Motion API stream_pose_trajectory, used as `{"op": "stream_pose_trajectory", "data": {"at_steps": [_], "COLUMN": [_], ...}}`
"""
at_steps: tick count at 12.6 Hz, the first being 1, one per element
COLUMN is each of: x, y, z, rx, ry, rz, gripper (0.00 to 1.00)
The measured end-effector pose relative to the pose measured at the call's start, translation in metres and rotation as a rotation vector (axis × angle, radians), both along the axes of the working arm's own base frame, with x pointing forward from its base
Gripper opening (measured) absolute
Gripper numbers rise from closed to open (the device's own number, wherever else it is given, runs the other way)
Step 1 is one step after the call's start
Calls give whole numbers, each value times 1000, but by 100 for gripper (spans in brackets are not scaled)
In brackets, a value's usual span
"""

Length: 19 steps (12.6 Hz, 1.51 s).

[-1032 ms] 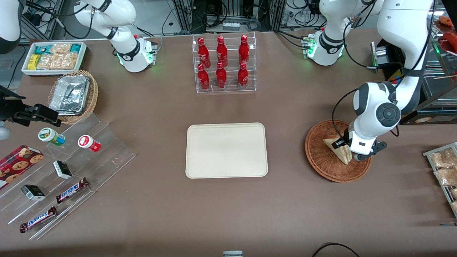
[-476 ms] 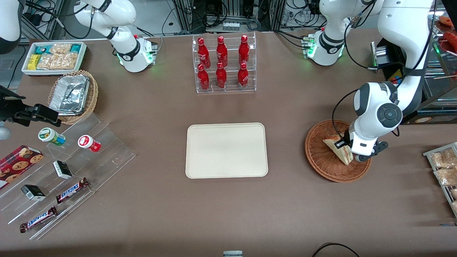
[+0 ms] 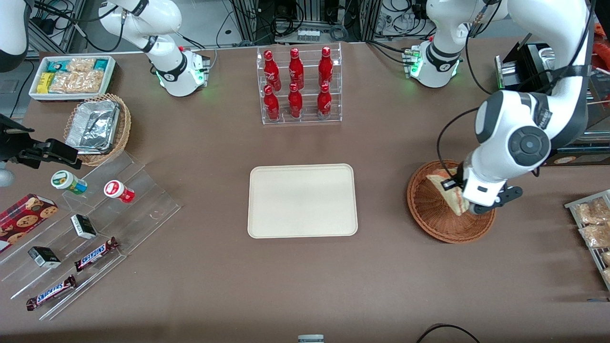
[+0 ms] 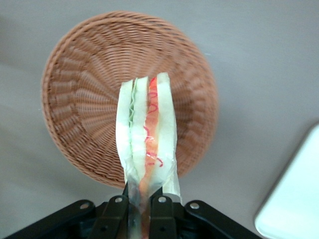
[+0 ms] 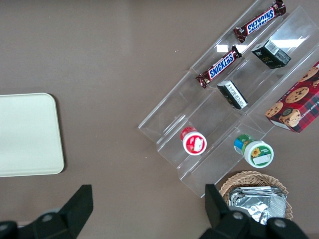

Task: Place sandwich from basket to tray
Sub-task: 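Lift the sandwich and carry it with the left gripper to the tray, then lower the sandwich onto the white tray with the left gripper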

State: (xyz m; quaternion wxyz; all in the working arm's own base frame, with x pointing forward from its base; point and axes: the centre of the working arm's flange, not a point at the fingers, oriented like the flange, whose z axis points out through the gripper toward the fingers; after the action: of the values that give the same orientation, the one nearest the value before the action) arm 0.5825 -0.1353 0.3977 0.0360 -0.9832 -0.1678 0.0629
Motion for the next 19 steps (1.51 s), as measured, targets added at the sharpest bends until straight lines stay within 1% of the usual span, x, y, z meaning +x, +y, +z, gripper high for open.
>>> {"op": "stream_pose_trajectory", "data": {"at_steps": [2, 4, 6, 7, 9, 12, 13, 16, 17, 19], "x": [-4, -12, -21, -24, -29, -38, -38, -32, -29, -27], "y": [-39, -81, -125, -146, -190, -253, -267, -294, -299, -310], "z": [13, 18, 14, 9, -5, -42, -54, -78, -86, -108], "rx": [-26, -53, -84, -94, -96, -51, -53, -69, -81, -119], "ry": [-19, -26, -17, -12, -5, -6, -1, 2, -1, -17], "rz": [-105, -200, -279, -321, -376, -413, -425, -447, -450, -453], "gripper": [15, 15, 15, 15, 15, 15, 15, 15, 15, 15]}}
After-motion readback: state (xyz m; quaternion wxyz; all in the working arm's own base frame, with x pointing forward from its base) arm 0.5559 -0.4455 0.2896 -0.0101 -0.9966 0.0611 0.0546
